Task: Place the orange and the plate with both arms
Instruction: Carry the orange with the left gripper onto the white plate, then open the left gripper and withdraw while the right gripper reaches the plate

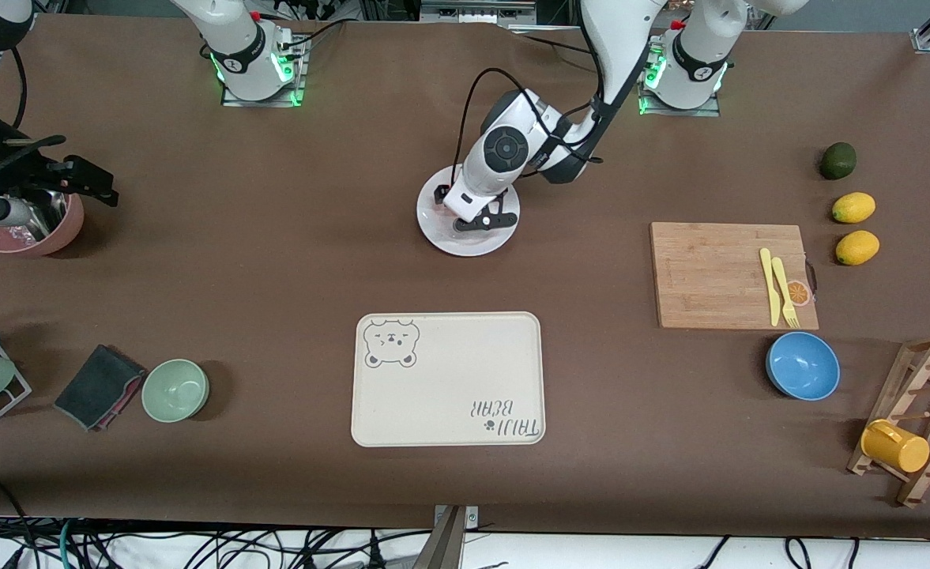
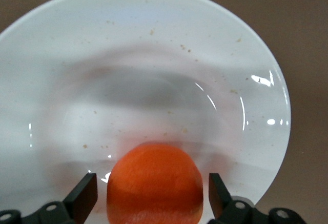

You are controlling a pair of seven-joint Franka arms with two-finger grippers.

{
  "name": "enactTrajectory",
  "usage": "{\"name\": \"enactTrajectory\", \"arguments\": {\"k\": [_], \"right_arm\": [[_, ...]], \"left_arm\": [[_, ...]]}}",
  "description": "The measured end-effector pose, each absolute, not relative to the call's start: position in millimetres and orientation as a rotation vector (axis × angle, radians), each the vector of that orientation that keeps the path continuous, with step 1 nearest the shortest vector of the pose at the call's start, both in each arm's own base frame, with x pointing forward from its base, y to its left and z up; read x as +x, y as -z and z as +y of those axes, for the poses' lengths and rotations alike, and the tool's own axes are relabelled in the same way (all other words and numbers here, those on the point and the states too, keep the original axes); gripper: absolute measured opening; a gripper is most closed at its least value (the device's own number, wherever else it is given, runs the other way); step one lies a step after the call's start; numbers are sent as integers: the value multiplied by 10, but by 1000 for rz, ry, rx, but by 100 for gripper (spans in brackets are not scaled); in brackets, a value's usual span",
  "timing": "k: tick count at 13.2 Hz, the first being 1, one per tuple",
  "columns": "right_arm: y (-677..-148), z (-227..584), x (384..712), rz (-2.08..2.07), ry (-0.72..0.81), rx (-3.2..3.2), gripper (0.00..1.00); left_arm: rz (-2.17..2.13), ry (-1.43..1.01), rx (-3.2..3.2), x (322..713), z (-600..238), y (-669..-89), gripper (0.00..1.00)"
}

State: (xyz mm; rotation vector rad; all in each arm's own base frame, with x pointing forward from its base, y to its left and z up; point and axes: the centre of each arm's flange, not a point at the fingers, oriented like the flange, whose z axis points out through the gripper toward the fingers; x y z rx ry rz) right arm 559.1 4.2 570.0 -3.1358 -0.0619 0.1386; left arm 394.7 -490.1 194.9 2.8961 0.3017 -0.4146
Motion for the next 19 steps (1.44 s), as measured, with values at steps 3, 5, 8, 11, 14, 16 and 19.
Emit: {"name": "enactTrajectory", "arguments": {"k": [3,5,8,11,14,16,19], "right_arm": [[-5504,236,5614,-116,-242,-3130,100],[-5443,321,5615,-140,-280,-3127,100],[-5379,436,5522,-157,-399,-3076,100],[-5150,572,5487,-175,-519,-2924,100],[-4665,655,5477,-289,-624,-2719,100],[-4348,617,5478,-312,-647,-2586,100],[-3932,600,5479,-351,-597,-2433,100]], "left_arm": [[358,410,2873,4228,-4747,-2149,100],[443,439,2848,4621,-4380,-2523,100],[578,437,2787,5253,-3427,-3257,100],[502,383,2872,5459,-2610,-3861,100],[316,241,3097,5329,-2221,-4488,100],[220,176,3126,5237,-1901,-4953,100],[159,126,3105,5222,-959,-5554,100]]}}
